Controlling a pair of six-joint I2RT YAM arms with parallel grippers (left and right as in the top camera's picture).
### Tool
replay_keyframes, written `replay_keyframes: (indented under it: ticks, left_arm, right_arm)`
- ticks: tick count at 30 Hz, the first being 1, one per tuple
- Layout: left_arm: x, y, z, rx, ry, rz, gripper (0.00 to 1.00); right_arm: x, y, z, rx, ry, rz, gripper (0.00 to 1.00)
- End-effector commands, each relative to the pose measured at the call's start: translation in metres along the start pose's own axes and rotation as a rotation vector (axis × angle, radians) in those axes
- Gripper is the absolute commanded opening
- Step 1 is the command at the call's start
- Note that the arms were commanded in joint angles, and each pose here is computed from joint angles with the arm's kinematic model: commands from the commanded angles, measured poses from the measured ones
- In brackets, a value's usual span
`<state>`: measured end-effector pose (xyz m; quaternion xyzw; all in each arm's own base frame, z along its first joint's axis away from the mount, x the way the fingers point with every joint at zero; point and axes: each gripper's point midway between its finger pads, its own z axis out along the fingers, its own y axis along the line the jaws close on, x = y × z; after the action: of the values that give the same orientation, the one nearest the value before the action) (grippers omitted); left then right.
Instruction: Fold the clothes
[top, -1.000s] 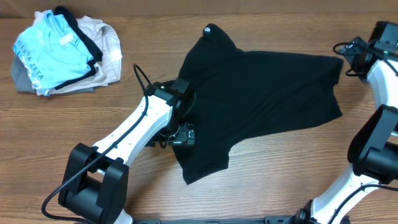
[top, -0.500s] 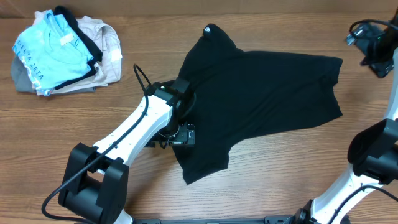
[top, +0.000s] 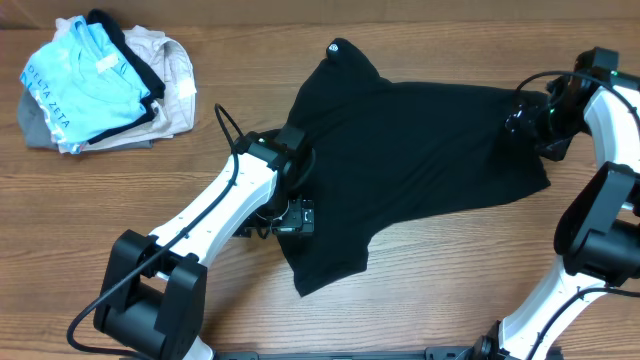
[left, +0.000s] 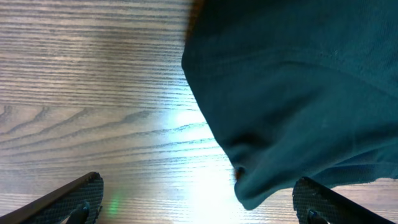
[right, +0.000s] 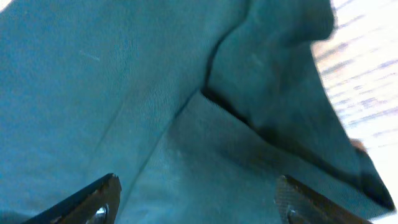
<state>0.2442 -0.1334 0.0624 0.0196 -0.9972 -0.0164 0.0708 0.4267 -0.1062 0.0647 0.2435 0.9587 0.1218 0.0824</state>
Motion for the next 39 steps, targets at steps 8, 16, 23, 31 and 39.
replay_keyframes:
  ticks: [8,16,23,31,39]
  left_arm:
    - [0.001,-0.002,0.0,0.012,-0.001,0.03,1.0]
    - [0.001,-0.003,0.0,0.014,-0.002,0.03,1.0]
    - [0.002,-0.002,0.0,0.01,0.003,0.03,1.0]
    - [0.002,-0.002,0.0,0.011,0.003,0.029,1.0]
    - [0.002,-0.002,0.0,0.011,0.002,0.029,1.0]
  right_arm:
    - [-0.009,0.014,0.019,-0.016,-0.076,-0.115,0.76]
    - [-0.001,0.019,0.045,0.005,-0.027,-0.139,0.76]
    - [-0.003,0.007,0.053,0.071,-0.027,-0.131,0.66]
    - [-0.01,-0.009,0.05,0.169,-0.057,-0.131,0.66]
    - [-0.015,-0.008,0.047,0.17,-0.07,-0.123,0.63]
